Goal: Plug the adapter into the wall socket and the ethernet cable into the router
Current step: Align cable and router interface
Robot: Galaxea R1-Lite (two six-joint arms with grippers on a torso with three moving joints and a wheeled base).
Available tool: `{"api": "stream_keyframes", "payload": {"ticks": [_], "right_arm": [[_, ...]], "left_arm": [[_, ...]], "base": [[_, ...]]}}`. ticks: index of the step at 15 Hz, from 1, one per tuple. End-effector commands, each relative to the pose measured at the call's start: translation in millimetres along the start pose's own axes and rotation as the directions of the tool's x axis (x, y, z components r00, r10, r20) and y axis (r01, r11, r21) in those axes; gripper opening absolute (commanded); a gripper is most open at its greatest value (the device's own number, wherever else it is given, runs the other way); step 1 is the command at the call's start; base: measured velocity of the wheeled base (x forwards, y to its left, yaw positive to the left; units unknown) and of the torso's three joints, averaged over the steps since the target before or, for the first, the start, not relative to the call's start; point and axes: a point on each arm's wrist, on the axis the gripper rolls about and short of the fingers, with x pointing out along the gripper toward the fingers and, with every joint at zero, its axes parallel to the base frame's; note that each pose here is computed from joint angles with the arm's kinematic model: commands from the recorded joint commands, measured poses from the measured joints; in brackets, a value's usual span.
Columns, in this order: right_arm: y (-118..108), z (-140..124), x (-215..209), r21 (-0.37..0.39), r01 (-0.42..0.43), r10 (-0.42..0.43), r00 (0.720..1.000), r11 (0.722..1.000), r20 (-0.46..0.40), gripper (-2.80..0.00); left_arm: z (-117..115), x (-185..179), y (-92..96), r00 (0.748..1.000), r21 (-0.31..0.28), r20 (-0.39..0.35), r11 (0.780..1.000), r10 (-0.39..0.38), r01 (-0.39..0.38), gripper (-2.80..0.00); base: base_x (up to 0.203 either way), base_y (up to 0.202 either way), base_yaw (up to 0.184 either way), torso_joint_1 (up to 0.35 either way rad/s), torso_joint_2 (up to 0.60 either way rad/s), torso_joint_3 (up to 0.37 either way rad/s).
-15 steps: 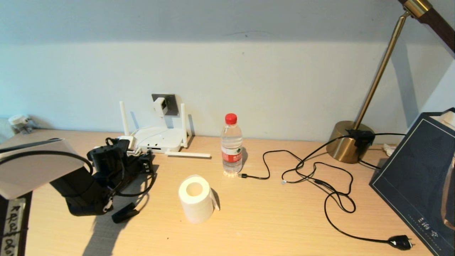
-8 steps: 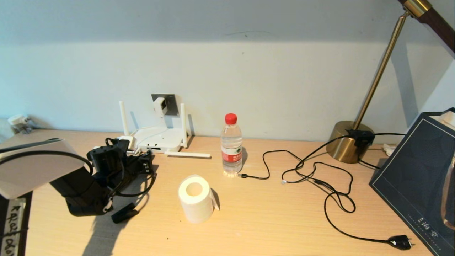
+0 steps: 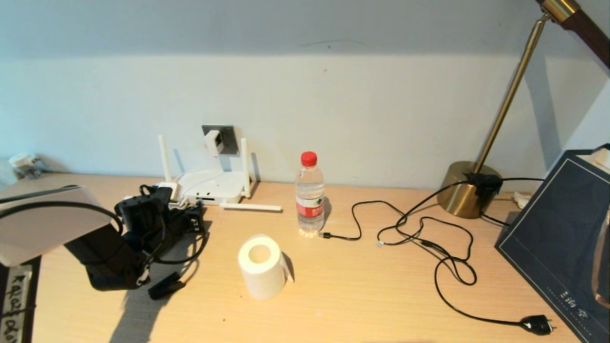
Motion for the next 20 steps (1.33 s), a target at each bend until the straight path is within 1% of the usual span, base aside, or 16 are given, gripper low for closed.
{"api": "stream_keyframes", "payload": {"ticks": [1, 5, 8, 17, 18, 20], "right_arm": [[0, 0, 0, 0.0, 0.0, 0.0, 1.0, 1.0, 0.001, -2.8], [0, 0, 0, -0.001, 0.0, 0.0, 1.0, 1.0, 0.001, -2.8], [0, 0, 0, -0.001, 0.0, 0.0, 1.0, 1.0, 0.0, -2.8], [0, 0, 0, 0.0, 0.0, 0.0, 1.0, 1.0, 0.0, -2.8], [0, 0, 0, -0.001, 0.0, 0.0, 1.0, 1.0, 0.001, -2.8], [0, 0, 0, -0.001, 0.0, 0.0, 1.0, 1.0, -0.001, -2.8]], "left_arm": [[4, -6, 1.5, 1.0, 0.0, 0.005, 1.0, 0.004, -0.004, -2.8], [16, -17, 1.1, 1.0, 0.002, 0.023, 1.0, 0.004, -0.004, -2.8], [13, -22, -1.0, 1.0, 0.007, 0.003, 1.0, -0.002, 0.002, -2.8], [14, -30, -1.7, 1.0, 0.006, -0.005, 1.0, -0.004, 0.004, -2.8], [16, -35, -2.1, 1.0, 0.006, -0.005, 1.0, -0.013, 0.013, -2.8], [29, -58, -4.2, 0.997, 0.01, -0.006, 0.997, -0.077, 0.077, -2.8]], "base": [[0.0, 0.0, 0.0, 0.0, 0.0, 0.0], [0.0, 0.0, 0.0, 0.0, 0.0, 0.0], [0.0, 0.0, 0.0, 0.0, 0.0, 0.0], [0.0, 0.0, 0.0, 0.0, 0.0, 0.0], [0.0, 0.0, 0.0, 0.0, 0.0, 0.0], [0.0, 0.0, 0.0, 0.0, 0.0, 0.0]]}}
